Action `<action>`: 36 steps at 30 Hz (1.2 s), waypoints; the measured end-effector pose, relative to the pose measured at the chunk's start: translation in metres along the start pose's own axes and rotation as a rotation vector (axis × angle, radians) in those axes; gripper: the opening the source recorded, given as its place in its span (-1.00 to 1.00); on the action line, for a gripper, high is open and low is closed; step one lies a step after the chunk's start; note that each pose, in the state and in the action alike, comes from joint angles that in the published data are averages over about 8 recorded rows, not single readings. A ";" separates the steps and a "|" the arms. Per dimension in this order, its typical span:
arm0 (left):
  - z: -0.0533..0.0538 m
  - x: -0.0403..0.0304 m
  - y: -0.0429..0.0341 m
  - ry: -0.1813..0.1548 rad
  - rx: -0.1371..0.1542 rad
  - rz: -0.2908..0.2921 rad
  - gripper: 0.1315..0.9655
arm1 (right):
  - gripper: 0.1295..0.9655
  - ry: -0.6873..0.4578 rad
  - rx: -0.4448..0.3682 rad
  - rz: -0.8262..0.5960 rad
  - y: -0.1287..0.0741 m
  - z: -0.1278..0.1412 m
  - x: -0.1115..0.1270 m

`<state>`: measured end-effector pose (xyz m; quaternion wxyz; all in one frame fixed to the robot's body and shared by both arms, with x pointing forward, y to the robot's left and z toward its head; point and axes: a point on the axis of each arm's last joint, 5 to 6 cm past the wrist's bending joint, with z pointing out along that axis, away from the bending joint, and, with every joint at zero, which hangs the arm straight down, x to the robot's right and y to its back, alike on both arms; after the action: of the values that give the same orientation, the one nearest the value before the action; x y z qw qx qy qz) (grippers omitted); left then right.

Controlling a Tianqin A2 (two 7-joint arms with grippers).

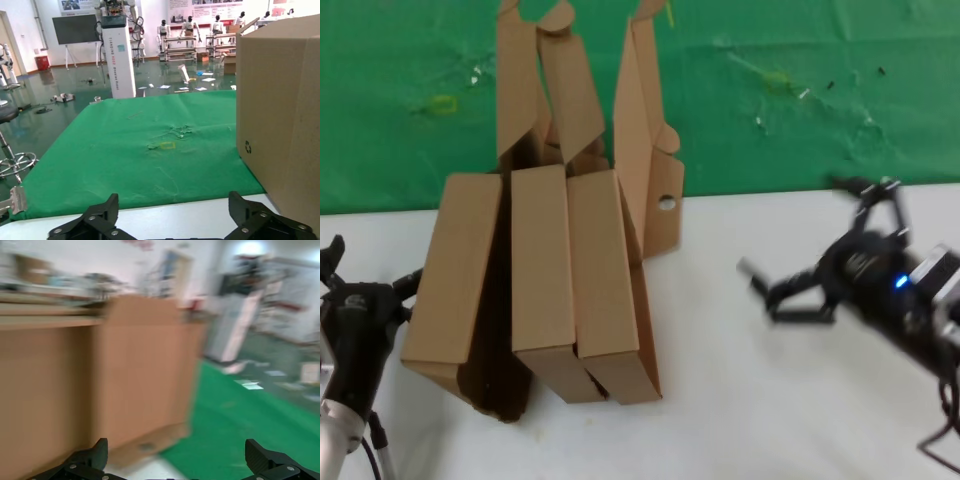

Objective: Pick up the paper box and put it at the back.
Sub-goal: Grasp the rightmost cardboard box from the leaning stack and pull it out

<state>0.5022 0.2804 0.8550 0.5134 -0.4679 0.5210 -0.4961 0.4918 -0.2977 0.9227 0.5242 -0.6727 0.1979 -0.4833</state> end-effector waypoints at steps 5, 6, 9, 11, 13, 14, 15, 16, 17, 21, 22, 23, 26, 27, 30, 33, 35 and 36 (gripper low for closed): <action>0.000 0.0000 0.0000 0.000 0.000 0.000 0.42 | 1.00 -0.245 -0.014 -0.006 0.004 0.002 -0.003; 0.000 0.0000 0.0000 0.000 0.000 0.000 0.37 | 1.00 -0.287 -0.014 -0.006 0.004 0.003 -0.004; 0.000 0.0000 0.0000 0.000 0.000 0.000 0.20 | 1.00 -0.394 -0.012 -0.010 0.004 0.007 -0.008; 0.000 0.0000 0.0000 0.000 0.000 0.000 0.20 | 1.00 -0.453 -0.011 -0.016 0.004 0.011 -0.012; 0.000 0.0000 0.0000 0.000 0.000 0.000 0.20 | 1.00 -0.505 -0.012 -0.026 0.003 0.015 -0.016; 0.000 0.0000 0.0000 0.000 0.000 0.000 0.13 | 1.00 -0.530 -0.015 -0.033 0.002 0.017 -0.018; 0.000 0.0000 0.0000 0.000 0.000 0.000 0.07 | 1.00 -0.553 -0.018 -0.040 0.002 0.019 -0.020; 0.000 0.0000 0.0000 0.000 0.000 0.000 0.00 | 1.00 -0.573 -0.023 -0.048 0.002 0.021 -0.022; 0.000 0.0000 0.0000 0.000 0.000 0.000 -0.07 | 1.00 -0.591 -0.029 -0.057 0.001 0.022 -0.024; 0.000 0.0000 0.0000 0.000 0.000 0.000 -0.34 | 0.96 -0.638 -0.047 -0.089 0.000 0.025 -0.027; 0.000 0.0000 0.0000 0.000 0.000 0.000 -0.34 | 0.95 -0.644 -0.049 -0.094 -0.001 0.026 -0.027; 0.000 0.0000 0.0000 0.000 0.000 0.000 -0.38 | 0.93 -0.647 -0.050 -0.099 -0.002 0.027 -0.028; 0.000 0.0000 0.0000 0.000 0.000 0.000 -0.53 | 0.88 -0.651 -0.045 -0.107 -0.004 0.031 -0.031; 0.000 0.0000 0.0000 0.000 0.000 0.000 -0.58 | 0.87 -0.651 -0.043 -0.109 -0.005 0.032 -0.032; 0.000 0.0000 0.0000 0.000 0.000 0.000 -0.72 | 0.79 -0.654 -0.038 -0.112 -0.006 0.036 -0.036; 0.000 0.0000 0.0000 0.000 0.000 0.000 -0.72 | 0.68 -0.658 -0.036 -0.114 -0.006 0.039 -0.039; 0.000 0.0000 0.0000 0.000 0.000 0.000 -0.74 | 0.60 -0.660 -0.037 -0.115 -0.005 0.040 -0.041; 0.000 0.0000 0.0000 0.000 0.000 0.000 -0.77 | 0.57 -0.661 -0.037 -0.116 -0.005 0.041 -0.041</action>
<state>0.5022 0.2804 0.8550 0.5133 -0.4679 0.5210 -0.4961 0.5067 -0.2431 0.9100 0.5195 -0.8125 -0.0124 -0.2644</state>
